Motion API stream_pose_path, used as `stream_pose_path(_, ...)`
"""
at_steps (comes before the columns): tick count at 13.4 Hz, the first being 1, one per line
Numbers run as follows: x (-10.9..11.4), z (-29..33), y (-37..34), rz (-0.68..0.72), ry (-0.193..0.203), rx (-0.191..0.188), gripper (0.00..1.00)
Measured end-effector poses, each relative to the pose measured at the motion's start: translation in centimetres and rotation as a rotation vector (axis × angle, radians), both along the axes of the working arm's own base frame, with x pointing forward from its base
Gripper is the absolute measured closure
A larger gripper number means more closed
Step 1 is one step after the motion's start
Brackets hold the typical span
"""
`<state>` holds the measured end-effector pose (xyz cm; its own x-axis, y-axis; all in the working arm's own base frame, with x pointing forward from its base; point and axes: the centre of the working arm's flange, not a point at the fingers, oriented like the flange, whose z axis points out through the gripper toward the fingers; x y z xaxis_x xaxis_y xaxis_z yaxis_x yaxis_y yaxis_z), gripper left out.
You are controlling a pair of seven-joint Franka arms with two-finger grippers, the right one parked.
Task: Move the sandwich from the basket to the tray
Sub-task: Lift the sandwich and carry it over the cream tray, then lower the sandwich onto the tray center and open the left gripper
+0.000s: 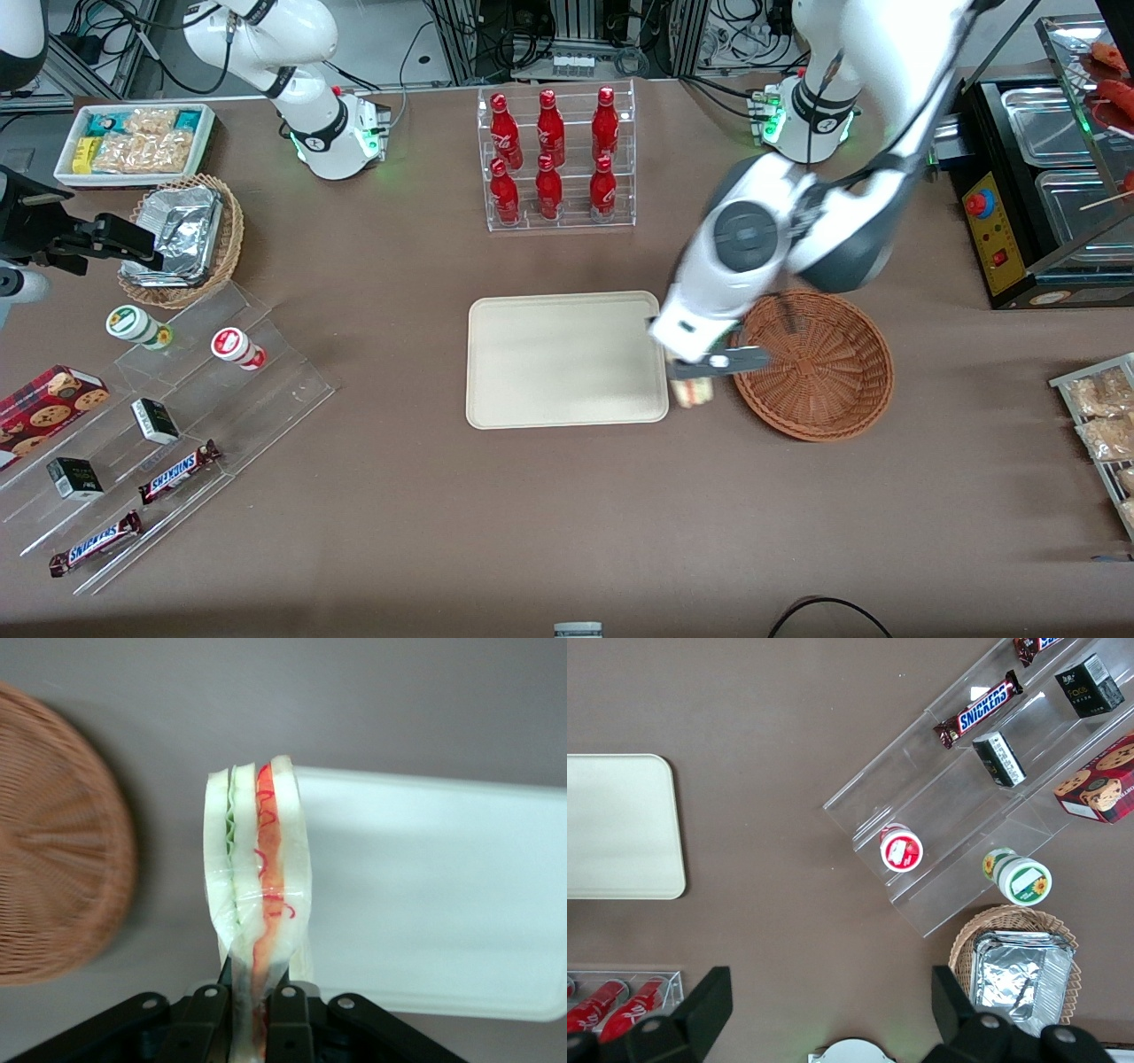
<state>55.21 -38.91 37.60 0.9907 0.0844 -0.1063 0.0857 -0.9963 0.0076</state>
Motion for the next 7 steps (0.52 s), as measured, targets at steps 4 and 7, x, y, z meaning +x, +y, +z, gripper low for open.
stream_pose_path(4,-1.8,-4.7,-7.9,-0.080,0.014,-0.028,0.85)
stream_pose_path(7,-2.0,-7.1,-10.0,-0.086,0.009,-0.063,0.85)
